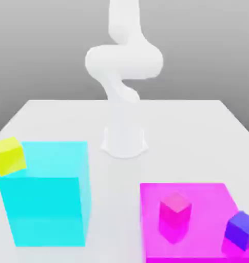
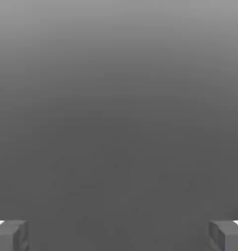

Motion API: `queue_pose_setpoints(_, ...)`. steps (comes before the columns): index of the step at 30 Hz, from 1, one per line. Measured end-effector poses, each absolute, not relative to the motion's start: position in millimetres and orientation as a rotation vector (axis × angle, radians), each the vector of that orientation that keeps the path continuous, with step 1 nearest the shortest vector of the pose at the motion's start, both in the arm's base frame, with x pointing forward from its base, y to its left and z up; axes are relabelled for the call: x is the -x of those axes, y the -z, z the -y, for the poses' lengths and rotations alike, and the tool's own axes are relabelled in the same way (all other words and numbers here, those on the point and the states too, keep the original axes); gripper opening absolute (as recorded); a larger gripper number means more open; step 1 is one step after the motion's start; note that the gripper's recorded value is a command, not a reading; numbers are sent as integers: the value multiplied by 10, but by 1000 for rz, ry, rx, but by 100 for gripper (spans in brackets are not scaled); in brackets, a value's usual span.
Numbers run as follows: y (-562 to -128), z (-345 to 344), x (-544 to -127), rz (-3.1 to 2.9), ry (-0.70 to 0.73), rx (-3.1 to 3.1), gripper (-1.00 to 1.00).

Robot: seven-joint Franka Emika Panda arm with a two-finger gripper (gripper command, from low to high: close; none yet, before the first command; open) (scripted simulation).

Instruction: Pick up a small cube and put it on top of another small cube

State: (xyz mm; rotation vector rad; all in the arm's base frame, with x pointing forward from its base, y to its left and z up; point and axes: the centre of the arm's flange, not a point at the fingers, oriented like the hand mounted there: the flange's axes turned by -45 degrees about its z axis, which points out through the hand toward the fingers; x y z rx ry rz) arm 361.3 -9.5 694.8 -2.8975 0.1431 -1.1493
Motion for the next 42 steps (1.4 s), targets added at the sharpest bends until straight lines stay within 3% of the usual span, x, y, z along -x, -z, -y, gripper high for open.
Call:
queue_pose_setpoints(10,-5793,1073,-4175,-1027,797,2753,0)
queue_pose_setpoints(20,-4508,2058,-4170,-1869,472,2367,0)
queue_pose_setpoints(27,-3588,2707,-3754,-2420,272,1897,0)
queue_pose_setpoints(33,-2847,3161,-3131,-2825,121,1365,0)
queue_pose_setpoints(39,-2112,3158,-2300,-3073,7,699,0)
queue_pose_setpoints(42,-1892,3116,-2159,-3090,4,574,0)
